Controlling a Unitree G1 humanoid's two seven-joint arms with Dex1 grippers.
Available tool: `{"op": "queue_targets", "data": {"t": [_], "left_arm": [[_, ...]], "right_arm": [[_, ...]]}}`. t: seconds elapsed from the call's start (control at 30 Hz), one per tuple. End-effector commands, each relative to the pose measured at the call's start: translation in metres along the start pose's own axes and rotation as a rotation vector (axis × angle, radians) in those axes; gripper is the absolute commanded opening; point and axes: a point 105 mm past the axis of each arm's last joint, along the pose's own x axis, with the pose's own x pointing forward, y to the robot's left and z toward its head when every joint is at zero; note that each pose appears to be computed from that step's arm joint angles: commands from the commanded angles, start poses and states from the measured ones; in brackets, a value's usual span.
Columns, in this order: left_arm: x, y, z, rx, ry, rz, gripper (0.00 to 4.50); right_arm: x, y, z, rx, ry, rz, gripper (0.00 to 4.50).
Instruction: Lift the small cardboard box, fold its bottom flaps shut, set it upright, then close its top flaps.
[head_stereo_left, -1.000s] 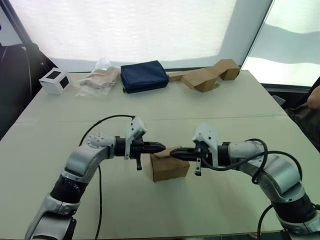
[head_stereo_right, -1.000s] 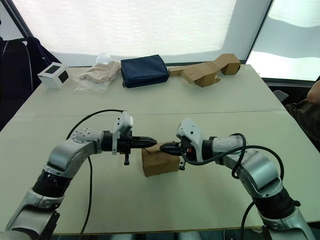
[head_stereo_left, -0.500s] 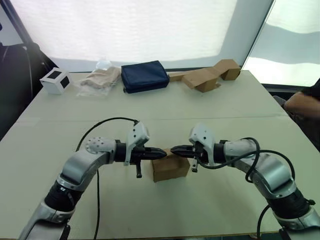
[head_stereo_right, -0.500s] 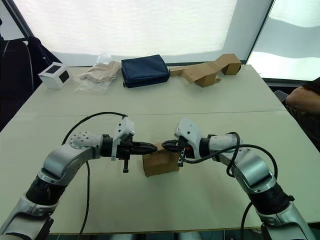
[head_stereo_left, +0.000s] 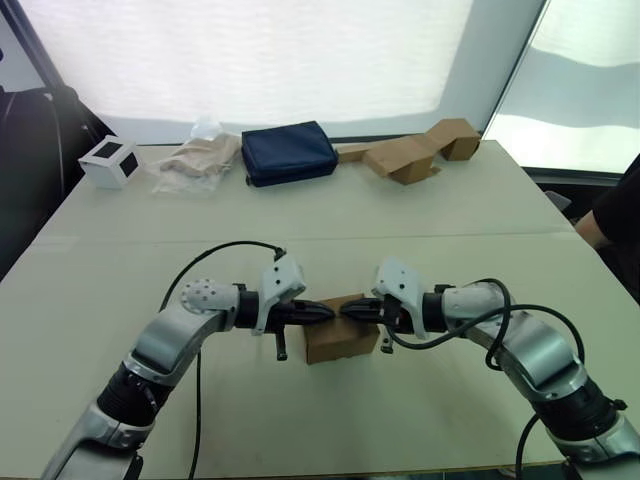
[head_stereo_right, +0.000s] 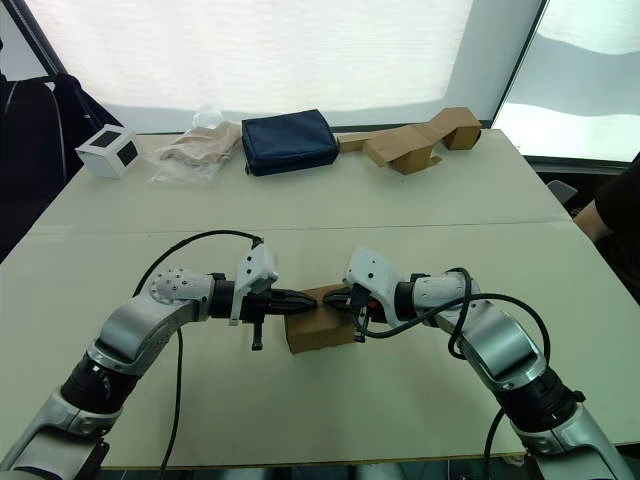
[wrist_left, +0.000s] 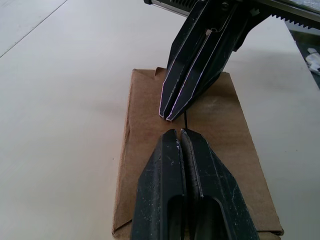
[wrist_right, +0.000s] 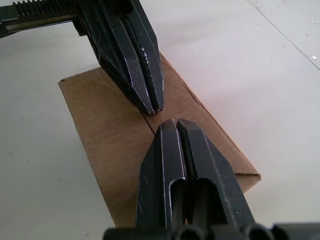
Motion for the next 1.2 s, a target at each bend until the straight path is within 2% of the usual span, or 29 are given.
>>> {"op": "queue_targets", "data": {"t": [0.03, 0.3, 0.43, 0.47, 0.6, 0.77, 0.83, 0.93, 1.07, 1.2], "left_arm": [[-0.001, -0.001, 0.001, 0.008, -0.002, -0.006, 0.08], [-0.006, 0.000, 0.001, -0.025, -0.015, 0.007, 0.08], [-0.021, 0.016, 0.025, -0.052, -0.154, 0.139, 0.08], [-0.025, 0.021, 0.026, -0.039, -0.155, 0.195, 0.08], [-0.048, 0.025, 0.013, -0.029, -0.105, 0.285, 0.08], [-0.084, 0.030, -0.016, -0.202, -0.049, 0.346, 0.08], [-0.098, 0.023, -0.030, -0.247, -0.009, 0.352, 0.08], [-0.107, 0.008, -0.049, -0.294, 0.060, 0.333, 0.08], [-0.116, -0.017, -0.073, -0.369, 0.107, 0.290, 0.08], [-0.118, -0.036, -0.085, -0.423, 0.125, 0.252, 0.08]], "right_arm": [[-0.001, -0.001, 0.005, -0.013, -0.018, -0.009, 0.00], [-0.002, -0.003, 0.007, 0.007, -0.042, -0.018, 0.00], [-0.013, -0.009, 0.021, 0.076, -0.144, -0.045, 0.00], [-0.017, -0.010, 0.024, 0.096, -0.166, -0.055, 0.00], [-0.035, -0.014, 0.024, 0.168, -0.206, -0.095, 0.00], [-0.065, -0.012, 0.016, 0.314, -0.268, -0.159, 0.00], [-0.076, -0.008, 0.007, 0.376, -0.256, -0.177, 0.00], [-0.088, 0.005, -0.020, 0.447, -0.154, -0.187, 0.00], [-0.102, 0.022, -0.064, 0.479, 0.047, -0.202, 0.00], [-0.110, 0.016, -0.076, 0.474, 0.070, -0.243, 0.00]]}}
